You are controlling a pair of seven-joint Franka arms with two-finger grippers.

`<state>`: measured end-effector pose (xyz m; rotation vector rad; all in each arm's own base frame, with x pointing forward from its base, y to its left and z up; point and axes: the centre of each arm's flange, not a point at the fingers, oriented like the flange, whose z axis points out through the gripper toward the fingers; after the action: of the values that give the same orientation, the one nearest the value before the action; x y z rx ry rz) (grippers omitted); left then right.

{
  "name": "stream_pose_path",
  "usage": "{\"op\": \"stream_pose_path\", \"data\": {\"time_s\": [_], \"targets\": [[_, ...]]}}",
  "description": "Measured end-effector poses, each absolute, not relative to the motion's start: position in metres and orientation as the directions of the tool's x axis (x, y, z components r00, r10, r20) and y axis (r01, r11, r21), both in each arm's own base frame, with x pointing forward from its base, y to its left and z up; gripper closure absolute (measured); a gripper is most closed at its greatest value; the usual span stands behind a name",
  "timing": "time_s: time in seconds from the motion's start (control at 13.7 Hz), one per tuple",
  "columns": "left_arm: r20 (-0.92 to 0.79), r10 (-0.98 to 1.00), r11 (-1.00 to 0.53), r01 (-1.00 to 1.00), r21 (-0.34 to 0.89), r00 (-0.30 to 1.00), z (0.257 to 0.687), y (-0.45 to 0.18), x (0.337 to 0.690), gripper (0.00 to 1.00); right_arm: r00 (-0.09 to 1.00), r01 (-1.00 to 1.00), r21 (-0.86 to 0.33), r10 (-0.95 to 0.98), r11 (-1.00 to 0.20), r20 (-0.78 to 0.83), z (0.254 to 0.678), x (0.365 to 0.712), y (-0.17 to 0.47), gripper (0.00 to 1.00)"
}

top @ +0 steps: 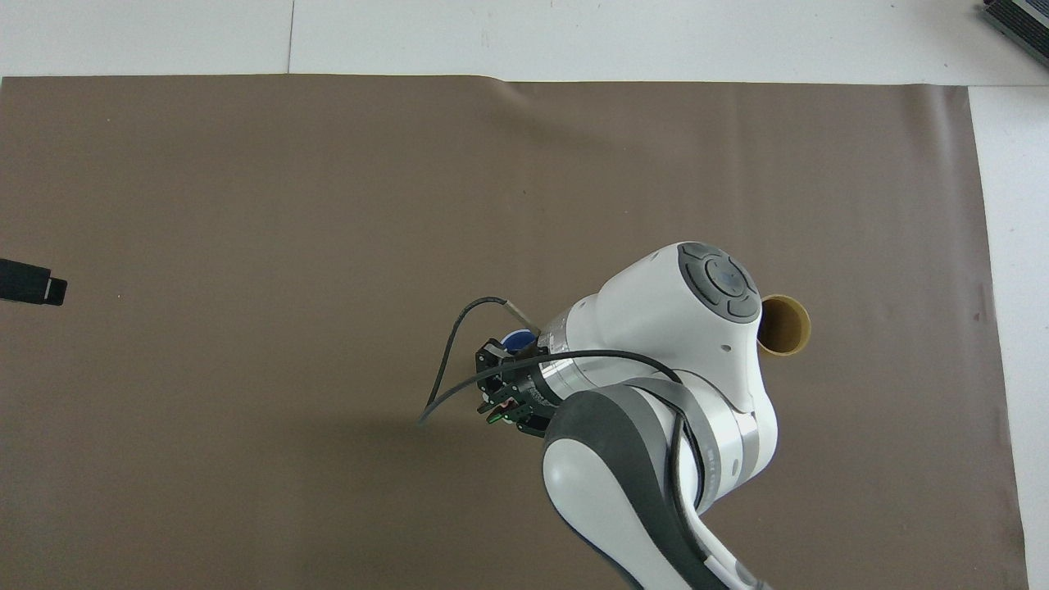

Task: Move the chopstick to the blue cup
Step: 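Lower the chopstick into the blue cup and open the right gripper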

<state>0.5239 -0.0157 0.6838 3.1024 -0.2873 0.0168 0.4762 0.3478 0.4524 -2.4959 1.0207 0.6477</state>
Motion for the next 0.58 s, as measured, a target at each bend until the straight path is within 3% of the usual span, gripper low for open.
{"op": "stream_pose_path", "data": {"time_s": [0.36, 0.51, 0.58], "targets": [[0.013, -0.183, -0.983, -0.183, 0.025, 0.983, 0.684, -0.015, 0.524, 0.0, 0.658, -0.716, -0.201, -0.551, -0.669, -0.513, 0.473, 0.486, 0.347, 0.23], [0.013, -0.183, -0.983, -0.183, 0.025, 0.983, 0.684, -0.015, 0.524, 0.0, 0.726, -0.668, -0.222, -0.556, -0.71, -0.405, 0.497, 0.493, 0.336, 0.04], [0.013, -0.182, -0.983, -0.183, 0.025, 0.983, 0.684, -0.015, 0.524, 0.0, 0.762, -0.638, -0.227, -0.56, -0.736, -0.326, 0.513, 0.496, 0.326, 0.0]]}}
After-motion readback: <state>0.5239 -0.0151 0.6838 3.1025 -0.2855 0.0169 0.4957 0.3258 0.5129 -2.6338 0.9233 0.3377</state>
